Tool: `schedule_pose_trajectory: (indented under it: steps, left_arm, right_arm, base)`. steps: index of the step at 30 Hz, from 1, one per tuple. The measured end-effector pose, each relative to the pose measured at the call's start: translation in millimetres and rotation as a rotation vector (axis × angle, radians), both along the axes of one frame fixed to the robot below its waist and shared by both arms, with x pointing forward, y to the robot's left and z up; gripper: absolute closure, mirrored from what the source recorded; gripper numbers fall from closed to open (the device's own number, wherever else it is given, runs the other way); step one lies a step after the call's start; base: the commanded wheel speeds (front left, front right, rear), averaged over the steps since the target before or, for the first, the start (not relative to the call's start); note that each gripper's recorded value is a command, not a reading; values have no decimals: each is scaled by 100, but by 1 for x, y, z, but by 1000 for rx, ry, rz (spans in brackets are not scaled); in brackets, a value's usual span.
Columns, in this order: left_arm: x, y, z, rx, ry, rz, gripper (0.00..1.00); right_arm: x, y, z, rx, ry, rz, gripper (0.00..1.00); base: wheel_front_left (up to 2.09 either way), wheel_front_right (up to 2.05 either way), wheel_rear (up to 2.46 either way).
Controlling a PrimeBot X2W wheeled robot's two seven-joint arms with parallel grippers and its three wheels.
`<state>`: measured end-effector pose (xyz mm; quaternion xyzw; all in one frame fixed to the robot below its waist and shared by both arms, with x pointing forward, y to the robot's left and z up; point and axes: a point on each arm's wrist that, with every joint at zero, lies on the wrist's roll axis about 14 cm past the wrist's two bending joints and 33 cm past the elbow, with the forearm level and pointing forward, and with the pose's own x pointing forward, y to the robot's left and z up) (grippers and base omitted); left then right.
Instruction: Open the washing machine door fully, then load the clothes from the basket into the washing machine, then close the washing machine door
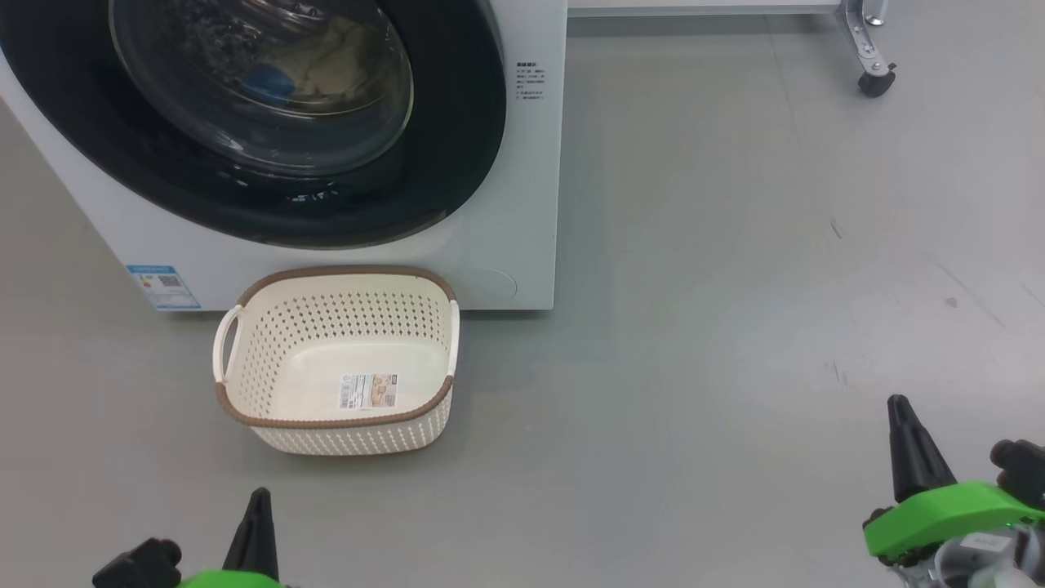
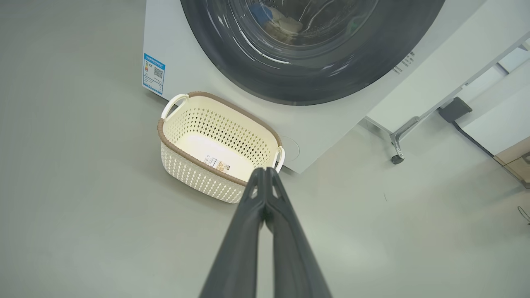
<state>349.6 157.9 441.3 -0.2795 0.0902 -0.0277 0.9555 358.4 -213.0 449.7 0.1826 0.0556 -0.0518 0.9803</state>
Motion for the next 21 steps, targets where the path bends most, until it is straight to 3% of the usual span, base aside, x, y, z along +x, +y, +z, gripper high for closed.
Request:
schedule_pose_trajectory:
  steps: [21]
  left_arm:
    - [5, 9, 3, -207, 28, 72, 100]
  right_arm:
    - [0, -3, -1, 259, 3, -57, 100]
  base:
    - [0, 0, 0]
